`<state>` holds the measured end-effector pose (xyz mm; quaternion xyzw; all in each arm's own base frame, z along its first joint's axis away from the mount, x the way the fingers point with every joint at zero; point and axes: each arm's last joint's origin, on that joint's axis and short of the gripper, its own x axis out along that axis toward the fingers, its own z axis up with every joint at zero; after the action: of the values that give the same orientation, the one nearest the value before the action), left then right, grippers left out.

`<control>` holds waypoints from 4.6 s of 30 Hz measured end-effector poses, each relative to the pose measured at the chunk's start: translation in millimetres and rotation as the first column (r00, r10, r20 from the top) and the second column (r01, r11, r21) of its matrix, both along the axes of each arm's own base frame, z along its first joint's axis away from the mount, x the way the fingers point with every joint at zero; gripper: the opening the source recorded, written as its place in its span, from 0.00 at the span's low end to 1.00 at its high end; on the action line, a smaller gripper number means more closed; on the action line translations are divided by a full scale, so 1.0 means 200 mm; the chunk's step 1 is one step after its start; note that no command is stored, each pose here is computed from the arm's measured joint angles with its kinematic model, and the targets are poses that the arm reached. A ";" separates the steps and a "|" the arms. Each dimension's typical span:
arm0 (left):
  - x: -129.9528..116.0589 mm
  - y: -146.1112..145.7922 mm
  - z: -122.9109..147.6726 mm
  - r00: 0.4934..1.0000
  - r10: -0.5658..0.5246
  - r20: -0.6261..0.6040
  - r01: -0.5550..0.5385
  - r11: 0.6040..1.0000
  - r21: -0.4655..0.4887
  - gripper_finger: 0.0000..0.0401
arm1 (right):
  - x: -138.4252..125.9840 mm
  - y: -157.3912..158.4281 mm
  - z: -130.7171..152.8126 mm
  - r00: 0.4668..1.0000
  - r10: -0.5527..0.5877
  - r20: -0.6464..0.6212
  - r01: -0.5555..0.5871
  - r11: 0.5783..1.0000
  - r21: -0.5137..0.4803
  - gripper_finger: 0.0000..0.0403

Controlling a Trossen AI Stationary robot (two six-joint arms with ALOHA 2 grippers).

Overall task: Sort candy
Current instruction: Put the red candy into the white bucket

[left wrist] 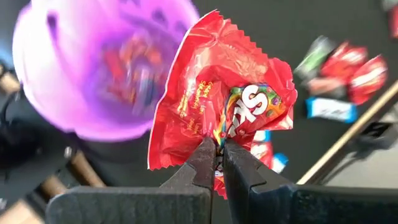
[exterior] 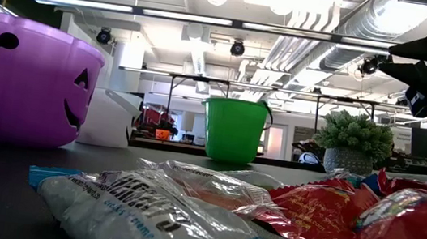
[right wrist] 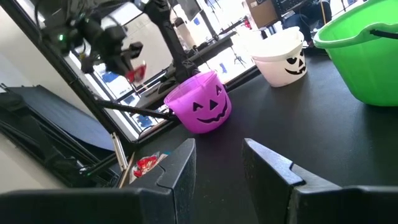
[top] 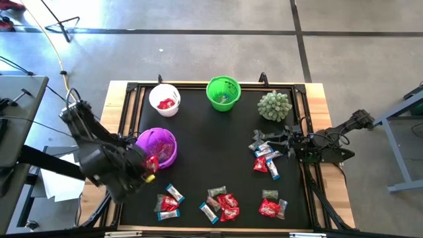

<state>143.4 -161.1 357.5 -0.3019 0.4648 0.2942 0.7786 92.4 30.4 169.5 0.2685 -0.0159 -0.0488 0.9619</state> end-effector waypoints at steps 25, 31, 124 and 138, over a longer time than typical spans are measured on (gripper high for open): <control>0.00 0.59 0.24 0.971 -0.003 0.241 -0.135 0.819 0.557 0.01 | 0.00 0.00 0.00 1.000 -0.001 0.000 0.001 1.000 0.000 0.31; 0.03 0.80 0.24 0.967 0.201 0.159 -0.256 0.743 0.618 0.01 | 0.00 0.00 0.00 1.000 -0.001 0.000 0.001 1.000 0.000 0.31; 0.39 -0.25 -0.64 0.912 -0.283 -0.296 0.259 0.959 -0.116 0.16 | 0.00 0.00 0.00 1.000 -0.004 0.000 0.004 1.000 0.000 0.31; 0.47 -0.38 -0.67 0.957 -0.261 -0.124 0.217 0.933 -0.287 0.30 | 0.00 0.00 0.00 1.000 0.000 -0.001 0.000 1.000 0.000 0.31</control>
<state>237.5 -236.6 223.1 -0.3220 0.5948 0.1541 0.7203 92.4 30.4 169.4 0.2684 -0.0156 -0.0488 0.9620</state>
